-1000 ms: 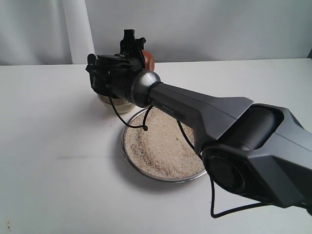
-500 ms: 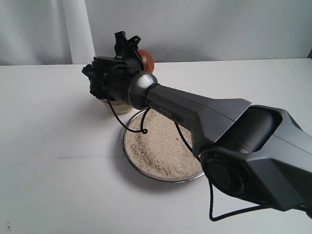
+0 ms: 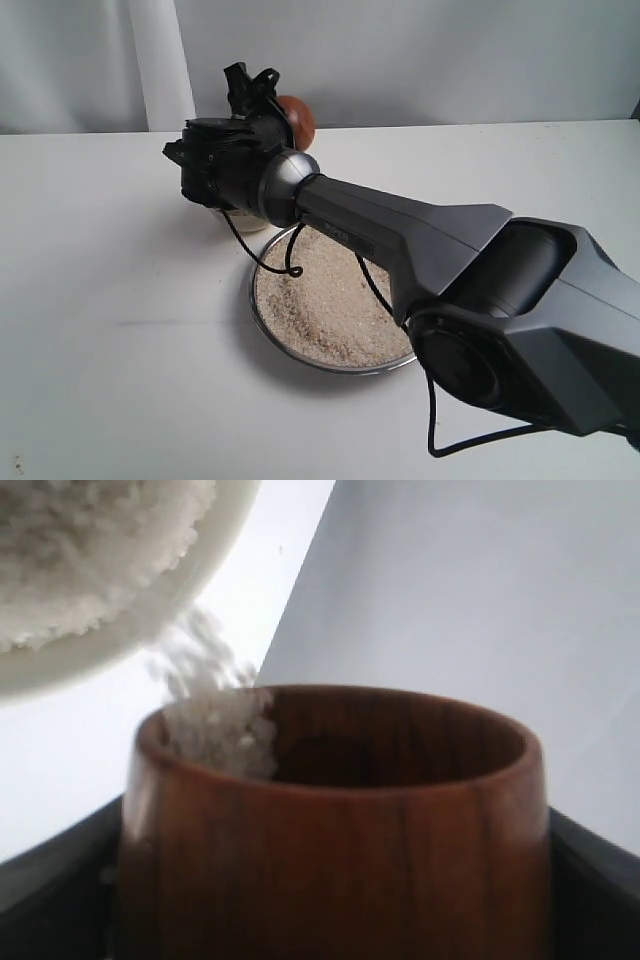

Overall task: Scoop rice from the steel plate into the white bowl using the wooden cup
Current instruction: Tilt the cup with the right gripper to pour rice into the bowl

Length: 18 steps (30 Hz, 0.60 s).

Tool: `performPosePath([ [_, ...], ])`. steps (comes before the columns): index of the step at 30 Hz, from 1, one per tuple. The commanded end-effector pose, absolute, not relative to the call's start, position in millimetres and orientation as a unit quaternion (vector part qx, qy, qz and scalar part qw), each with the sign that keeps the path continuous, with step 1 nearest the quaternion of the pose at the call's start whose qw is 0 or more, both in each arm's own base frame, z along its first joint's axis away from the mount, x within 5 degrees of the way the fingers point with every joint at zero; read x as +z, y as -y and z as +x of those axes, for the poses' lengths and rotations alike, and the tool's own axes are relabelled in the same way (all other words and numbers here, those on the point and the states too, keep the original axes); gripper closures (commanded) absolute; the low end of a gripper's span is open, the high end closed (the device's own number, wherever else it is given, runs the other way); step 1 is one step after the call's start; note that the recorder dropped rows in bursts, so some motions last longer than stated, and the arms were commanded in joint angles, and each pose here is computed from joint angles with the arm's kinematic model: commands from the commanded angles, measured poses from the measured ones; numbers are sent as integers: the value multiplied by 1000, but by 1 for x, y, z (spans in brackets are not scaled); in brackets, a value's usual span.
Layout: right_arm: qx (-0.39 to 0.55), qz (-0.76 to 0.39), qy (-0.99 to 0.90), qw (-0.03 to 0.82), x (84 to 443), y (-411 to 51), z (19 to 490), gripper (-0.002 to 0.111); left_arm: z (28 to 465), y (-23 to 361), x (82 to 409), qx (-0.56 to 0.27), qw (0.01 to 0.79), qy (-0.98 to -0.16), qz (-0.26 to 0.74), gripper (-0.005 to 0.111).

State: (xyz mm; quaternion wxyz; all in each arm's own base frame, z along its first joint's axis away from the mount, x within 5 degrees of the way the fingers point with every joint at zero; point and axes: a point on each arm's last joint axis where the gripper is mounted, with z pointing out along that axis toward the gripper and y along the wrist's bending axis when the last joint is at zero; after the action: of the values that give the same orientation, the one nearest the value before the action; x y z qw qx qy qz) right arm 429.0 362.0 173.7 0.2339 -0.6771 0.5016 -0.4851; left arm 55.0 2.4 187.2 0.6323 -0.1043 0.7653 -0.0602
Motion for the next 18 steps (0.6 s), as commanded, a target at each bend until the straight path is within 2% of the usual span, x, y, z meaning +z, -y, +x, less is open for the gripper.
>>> performPosePath([
  [1, -510, -671, -482, 241, 186, -362, 430, 108, 55, -2, 189, -64, 638, -761, -104, 107],
  [11, -507, -676, -468, 259, 215, -363, 426, 108, 55, -2, 189, -64, 638, -761, -104, 107],
  [18, -508, -711, -434, 219, 199, -360, 423, 108, 55, -2, 189, -64, 638, -761, -104, 107],
])
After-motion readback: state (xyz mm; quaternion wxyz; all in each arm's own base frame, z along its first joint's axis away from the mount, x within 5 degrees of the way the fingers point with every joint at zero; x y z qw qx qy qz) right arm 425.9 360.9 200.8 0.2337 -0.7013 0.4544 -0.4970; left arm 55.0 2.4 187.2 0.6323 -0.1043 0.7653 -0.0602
